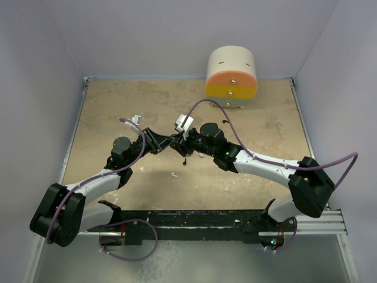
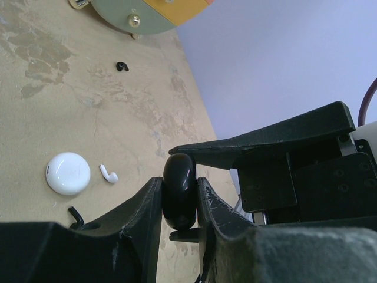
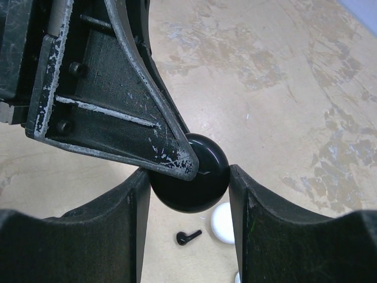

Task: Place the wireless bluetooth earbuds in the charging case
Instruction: Pick up the charging case at the center of the board.

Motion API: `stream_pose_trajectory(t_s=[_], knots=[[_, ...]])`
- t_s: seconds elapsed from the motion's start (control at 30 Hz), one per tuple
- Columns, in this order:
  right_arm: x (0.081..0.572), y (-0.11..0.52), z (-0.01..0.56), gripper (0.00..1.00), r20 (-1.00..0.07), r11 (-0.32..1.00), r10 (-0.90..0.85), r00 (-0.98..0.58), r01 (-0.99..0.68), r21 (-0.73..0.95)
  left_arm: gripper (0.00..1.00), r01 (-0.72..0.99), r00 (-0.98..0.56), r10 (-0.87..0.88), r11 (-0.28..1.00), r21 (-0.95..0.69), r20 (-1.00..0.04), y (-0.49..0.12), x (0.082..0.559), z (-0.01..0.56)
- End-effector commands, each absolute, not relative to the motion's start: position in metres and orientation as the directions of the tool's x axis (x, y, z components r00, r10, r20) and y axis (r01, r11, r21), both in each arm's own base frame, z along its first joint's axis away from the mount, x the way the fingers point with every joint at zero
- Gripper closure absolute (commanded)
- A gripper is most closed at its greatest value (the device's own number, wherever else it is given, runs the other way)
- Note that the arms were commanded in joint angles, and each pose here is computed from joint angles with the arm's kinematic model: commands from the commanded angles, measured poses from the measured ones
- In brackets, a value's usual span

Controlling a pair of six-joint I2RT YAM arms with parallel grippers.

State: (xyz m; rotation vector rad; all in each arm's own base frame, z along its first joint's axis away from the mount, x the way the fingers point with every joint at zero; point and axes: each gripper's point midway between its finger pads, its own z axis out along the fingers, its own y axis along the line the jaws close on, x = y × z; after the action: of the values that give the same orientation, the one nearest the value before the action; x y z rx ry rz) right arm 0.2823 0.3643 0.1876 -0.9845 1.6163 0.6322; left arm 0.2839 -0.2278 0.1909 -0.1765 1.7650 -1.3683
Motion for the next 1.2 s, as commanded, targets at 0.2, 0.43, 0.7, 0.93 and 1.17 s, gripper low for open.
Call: stream_pose_trajectory(t_s=[0.2,0.43,0.7,0.93,1.17], knots=[[0.299,0.365,0.207,0.84,-0.972,0.561,-0.23,-0.046,-0.823,-0.093,1.0,0.43,-0.567,-0.61,0.355,-0.83,-0.554,-0.225,0.283,0.211],[0.295,0.341,0.224,0.08,-0.984,0.631,-0.162,-0.068,-0.774,-0.05,1.0,0.357,-0.56,-0.64,0.386,-0.851,-0.525,-0.221,0.297,0.203],[0.294,0.298,0.246,0.02,-0.99,0.763,-0.041,-0.134,-0.644,0.056,1.0,0.326,-0.559,-0.659,0.383,-0.865,-0.503,-0.222,0.307,0.202],[0.298,0.3,0.232,0.02,-0.979,0.783,-0.007,-0.204,-0.61,0.122,1.0,0.315,-0.562,-0.665,0.377,-0.871,-0.491,-0.222,0.309,0.202],[0.289,0.308,0.215,0.05,-0.983,0.717,-0.11,-0.148,-0.696,0.025,1.0,0.324,-0.585,-0.649,0.362,-0.874,-0.486,-0.228,0.309,0.209]])
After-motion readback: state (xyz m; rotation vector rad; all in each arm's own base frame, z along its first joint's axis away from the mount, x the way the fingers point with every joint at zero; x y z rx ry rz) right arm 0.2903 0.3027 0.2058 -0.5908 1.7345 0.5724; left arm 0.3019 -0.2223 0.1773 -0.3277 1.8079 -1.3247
